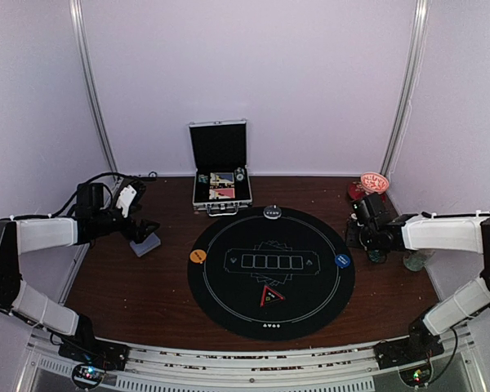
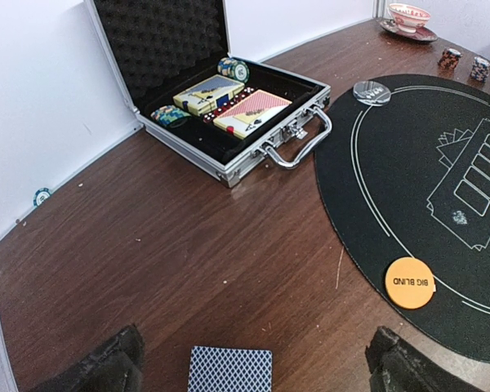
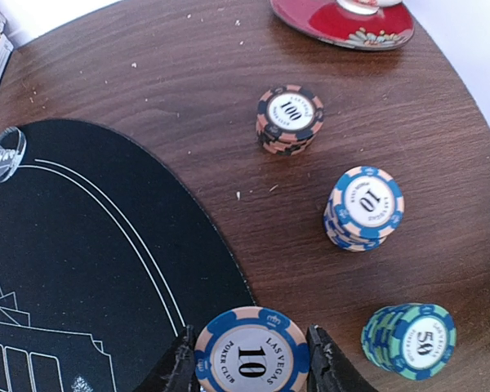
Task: Distribute texas hold em gaming equipment
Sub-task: Place the poker chips pile in the small blind area, then pick up the pile of poker chips from the pile of poker chips, then place the poker chips pile in the big blind area.
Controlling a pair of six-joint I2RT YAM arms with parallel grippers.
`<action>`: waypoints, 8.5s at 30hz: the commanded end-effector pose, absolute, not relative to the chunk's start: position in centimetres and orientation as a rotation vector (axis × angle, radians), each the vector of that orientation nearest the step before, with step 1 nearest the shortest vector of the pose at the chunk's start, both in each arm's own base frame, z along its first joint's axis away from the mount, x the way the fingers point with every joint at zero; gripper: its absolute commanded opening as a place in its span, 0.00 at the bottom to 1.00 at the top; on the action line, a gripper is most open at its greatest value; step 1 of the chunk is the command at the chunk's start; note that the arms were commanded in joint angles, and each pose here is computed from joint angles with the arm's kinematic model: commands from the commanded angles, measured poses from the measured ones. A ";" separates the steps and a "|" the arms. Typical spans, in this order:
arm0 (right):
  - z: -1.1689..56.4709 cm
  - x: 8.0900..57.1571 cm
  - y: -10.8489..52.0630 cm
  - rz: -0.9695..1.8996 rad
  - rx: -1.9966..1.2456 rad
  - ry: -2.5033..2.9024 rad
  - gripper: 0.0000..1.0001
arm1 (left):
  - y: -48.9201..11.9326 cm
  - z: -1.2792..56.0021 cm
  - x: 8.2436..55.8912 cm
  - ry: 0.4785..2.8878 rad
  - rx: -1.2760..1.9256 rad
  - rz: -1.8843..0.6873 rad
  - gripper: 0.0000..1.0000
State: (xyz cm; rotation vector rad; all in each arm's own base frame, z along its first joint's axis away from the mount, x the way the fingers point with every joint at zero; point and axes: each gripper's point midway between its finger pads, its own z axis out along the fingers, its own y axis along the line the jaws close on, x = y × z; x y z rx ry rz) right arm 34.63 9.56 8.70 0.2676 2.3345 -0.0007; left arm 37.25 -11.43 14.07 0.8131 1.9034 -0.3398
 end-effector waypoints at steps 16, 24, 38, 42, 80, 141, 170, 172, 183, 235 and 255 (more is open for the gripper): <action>5.8 30.0 13.0 0.114 0.156 2.413 0.41 | -11.4 14.4 37.7 1.873 0.804 -0.332 0.98; 4.9 26.7 12.8 0.125 0.142 2.426 0.41 | -11.3 14.7 37.7 1.866 0.802 -0.324 0.98; 2.5 26.0 12.8 0.103 0.131 2.467 0.43 | -11.3 14.6 37.7 1.869 0.801 -0.323 0.98; 2.2 26.4 13.0 0.091 0.123 2.472 0.44 | -11.3 14.6 37.8 1.869 0.801 -0.321 0.98; 12.1 28.7 11.1 0.022 0.212 2.249 0.83 | -11.2 14.6 37.7 1.869 0.799 -0.321 0.98; 5.5 40.9 1.8 -0.207 0.559 2.325 0.61 | -11.5 14.4 37.7 1.869 0.807 -0.340 0.98; 5.2 40.8 1.6 -0.226 0.562 2.331 0.45 | -11.5 14.4 37.7 1.868 0.808 -0.340 0.98; 5.4 40.8 1.5 -0.228 0.563 2.325 0.44 | -11.5 14.4 37.7 1.869 0.807 -0.340 0.98; 6.8 40.6 1.3 -0.224 0.576 2.285 0.39 | -11.4 14.4 37.7 1.871 0.804 -0.337 0.98; 18.4 33.6 38.5 0.274 -0.410 2.062 0.39 | -10.6 14.7 38.4 1.877 0.754 -0.279 0.98; 14.2 30.3 48.1 0.372 -0.658 2.061 0.40 | -10.5 14.8 38.4 1.875 0.749 -0.274 0.98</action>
